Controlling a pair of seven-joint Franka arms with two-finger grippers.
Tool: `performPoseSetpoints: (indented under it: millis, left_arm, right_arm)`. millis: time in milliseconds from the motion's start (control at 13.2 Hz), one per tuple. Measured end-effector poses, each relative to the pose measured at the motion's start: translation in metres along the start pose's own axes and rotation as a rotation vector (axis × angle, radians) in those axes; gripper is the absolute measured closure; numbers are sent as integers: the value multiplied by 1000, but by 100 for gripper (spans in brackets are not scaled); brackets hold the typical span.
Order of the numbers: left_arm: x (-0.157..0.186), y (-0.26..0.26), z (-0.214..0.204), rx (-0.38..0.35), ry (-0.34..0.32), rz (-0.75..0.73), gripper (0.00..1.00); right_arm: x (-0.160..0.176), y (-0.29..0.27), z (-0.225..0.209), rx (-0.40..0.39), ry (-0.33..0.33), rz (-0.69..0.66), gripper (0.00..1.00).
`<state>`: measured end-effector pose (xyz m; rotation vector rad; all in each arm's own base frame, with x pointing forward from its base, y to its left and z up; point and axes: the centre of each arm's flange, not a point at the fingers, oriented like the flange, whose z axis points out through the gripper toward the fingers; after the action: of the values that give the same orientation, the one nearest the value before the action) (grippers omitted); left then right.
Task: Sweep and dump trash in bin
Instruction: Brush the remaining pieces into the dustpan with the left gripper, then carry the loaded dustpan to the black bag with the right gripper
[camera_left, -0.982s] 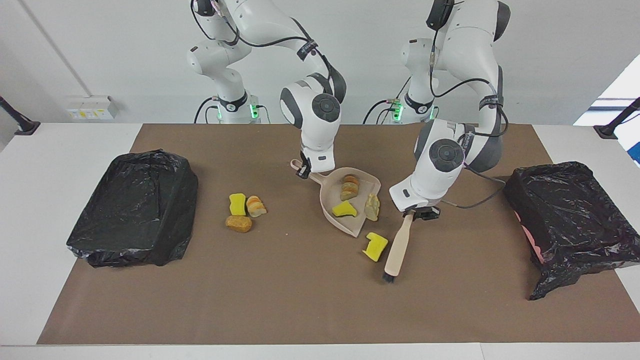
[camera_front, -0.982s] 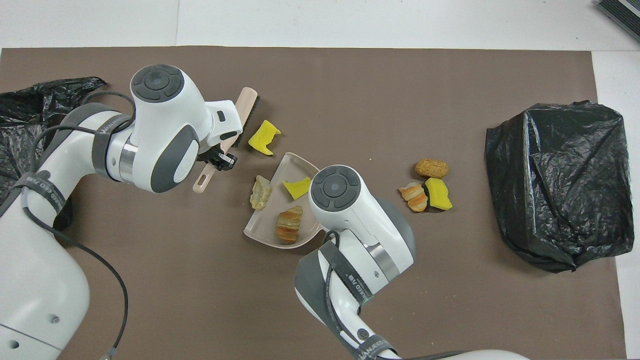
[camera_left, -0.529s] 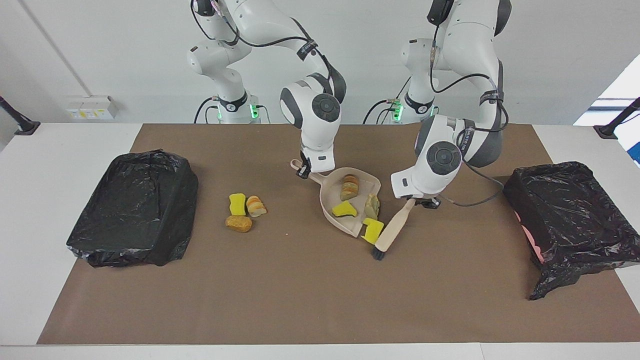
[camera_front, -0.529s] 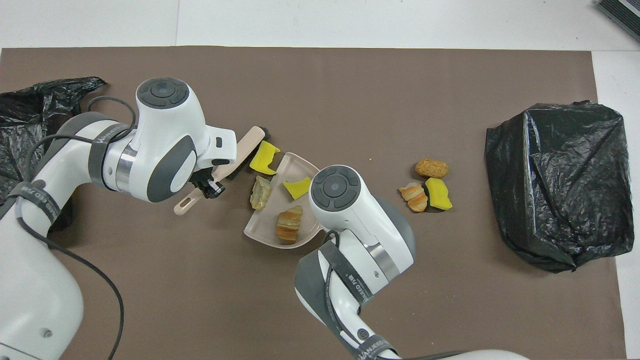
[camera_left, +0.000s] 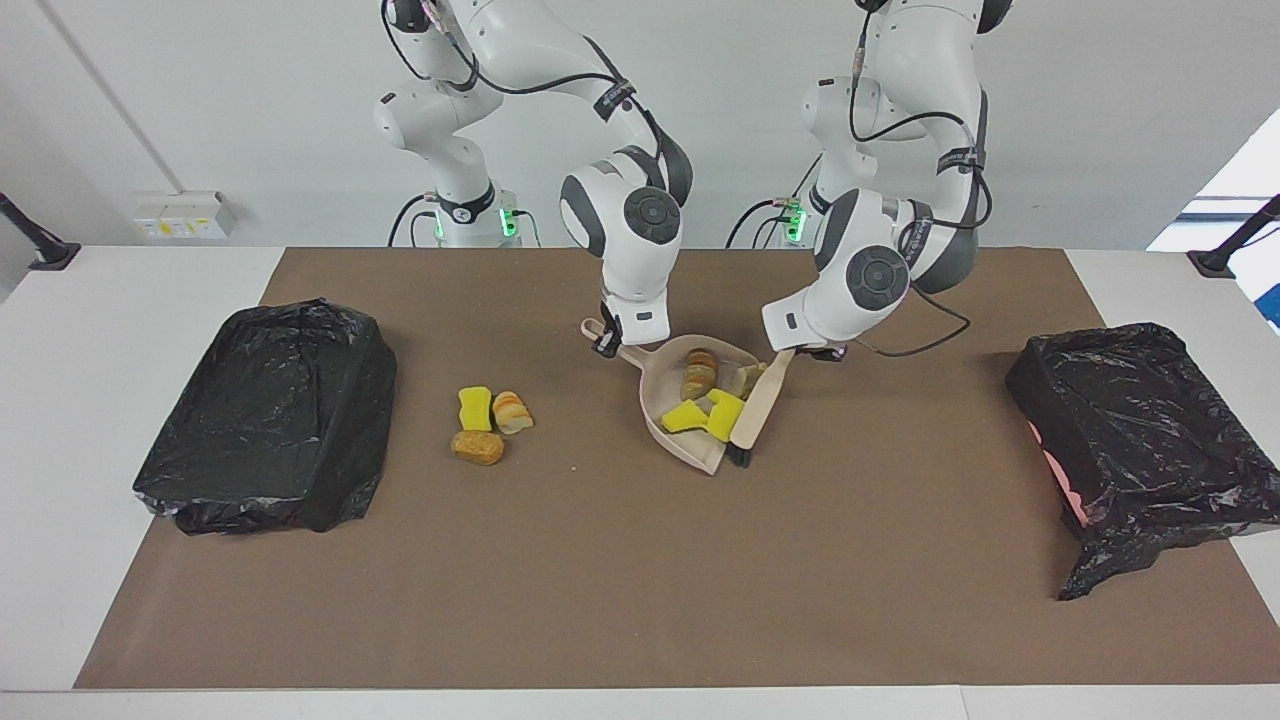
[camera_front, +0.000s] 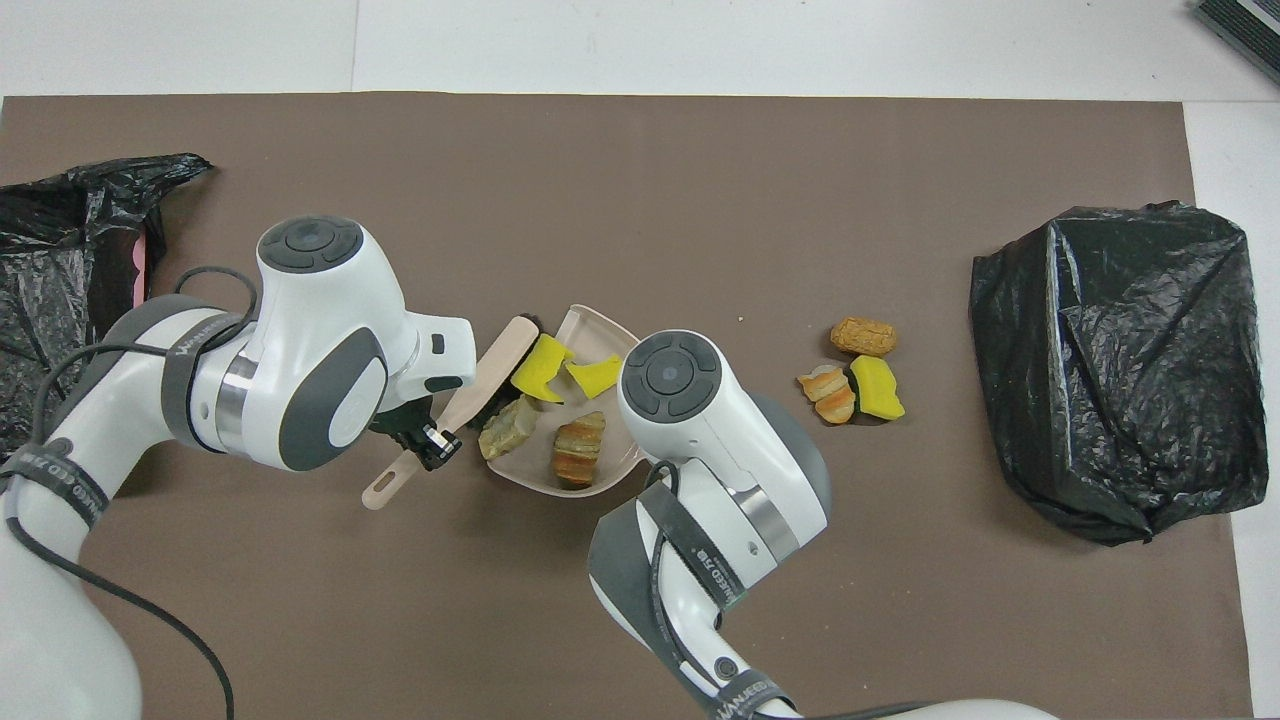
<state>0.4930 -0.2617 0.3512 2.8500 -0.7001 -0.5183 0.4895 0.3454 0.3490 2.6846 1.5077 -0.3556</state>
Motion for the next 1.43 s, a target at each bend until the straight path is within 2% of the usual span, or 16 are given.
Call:
performPoseSetpoints:
  millis: [227,529,906,1057,1284,1435]
  left_arm:
    - [6,47,2,-40,58,-127,74]
    - [4,49,-26,-48,106,-172,74]
    - [-37,31,-80,-33,94,-215,74]
    - [-58,37,-93,-16,68,-235,74]
    - [-84,45,-89,45,56,-335,74]
    - [-98,61,-71,75,65,-382,74]
  right_arm:
    - [-1,2,0,1,0,4,68]
    - [-1,3,0,1,0,6,68]
    - [-1,3,0,1,0,6,68]
    - [-2,5,-2,0,3,9,68]
    - [-18,24,-26,-10,47,47,68]
    - [-45,51,-58,-46,92,92,68]
